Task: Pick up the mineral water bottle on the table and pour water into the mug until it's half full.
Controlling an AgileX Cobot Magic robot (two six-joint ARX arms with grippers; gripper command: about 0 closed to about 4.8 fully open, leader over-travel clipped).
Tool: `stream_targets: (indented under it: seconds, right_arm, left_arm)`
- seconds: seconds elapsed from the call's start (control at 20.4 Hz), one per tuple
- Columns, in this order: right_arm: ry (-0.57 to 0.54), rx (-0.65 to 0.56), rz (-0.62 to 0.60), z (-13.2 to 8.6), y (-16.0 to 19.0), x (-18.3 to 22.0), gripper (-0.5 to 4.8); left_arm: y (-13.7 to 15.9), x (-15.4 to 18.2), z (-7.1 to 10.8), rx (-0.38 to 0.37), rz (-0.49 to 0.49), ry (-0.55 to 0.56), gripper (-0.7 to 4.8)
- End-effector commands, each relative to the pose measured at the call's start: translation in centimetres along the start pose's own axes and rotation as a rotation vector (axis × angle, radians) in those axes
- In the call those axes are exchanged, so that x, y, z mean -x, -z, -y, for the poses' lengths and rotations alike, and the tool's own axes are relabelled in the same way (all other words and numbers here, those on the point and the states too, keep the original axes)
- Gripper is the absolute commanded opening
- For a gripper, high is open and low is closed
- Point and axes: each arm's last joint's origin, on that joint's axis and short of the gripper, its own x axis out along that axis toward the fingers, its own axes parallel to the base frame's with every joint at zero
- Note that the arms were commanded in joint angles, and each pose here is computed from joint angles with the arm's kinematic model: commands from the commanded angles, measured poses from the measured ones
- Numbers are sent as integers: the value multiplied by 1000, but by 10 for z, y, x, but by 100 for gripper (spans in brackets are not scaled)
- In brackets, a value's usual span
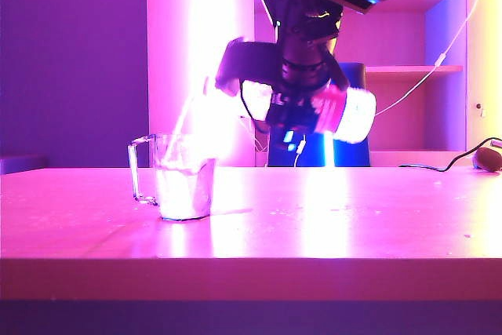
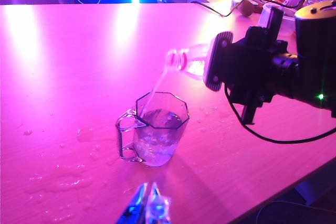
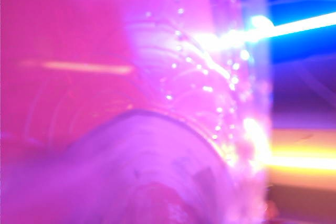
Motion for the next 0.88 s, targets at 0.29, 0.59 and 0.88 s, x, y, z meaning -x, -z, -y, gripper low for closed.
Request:
stream_targets:
  seconds: [0.29,0.59,0.88]
  right_arm:
    - [-160,-1097,216,25,38,-31,252]
    - [-118,-1278,345,9,100,-42,252]
    - [-111,-1284,293,-6,139,-44,322]
  left_arm:
    - [-2,1,0,-7,16,2,-5]
    - [-2,1,1,-6,15,3,-5]
    - [-2,1,0,-6,14,3,-5]
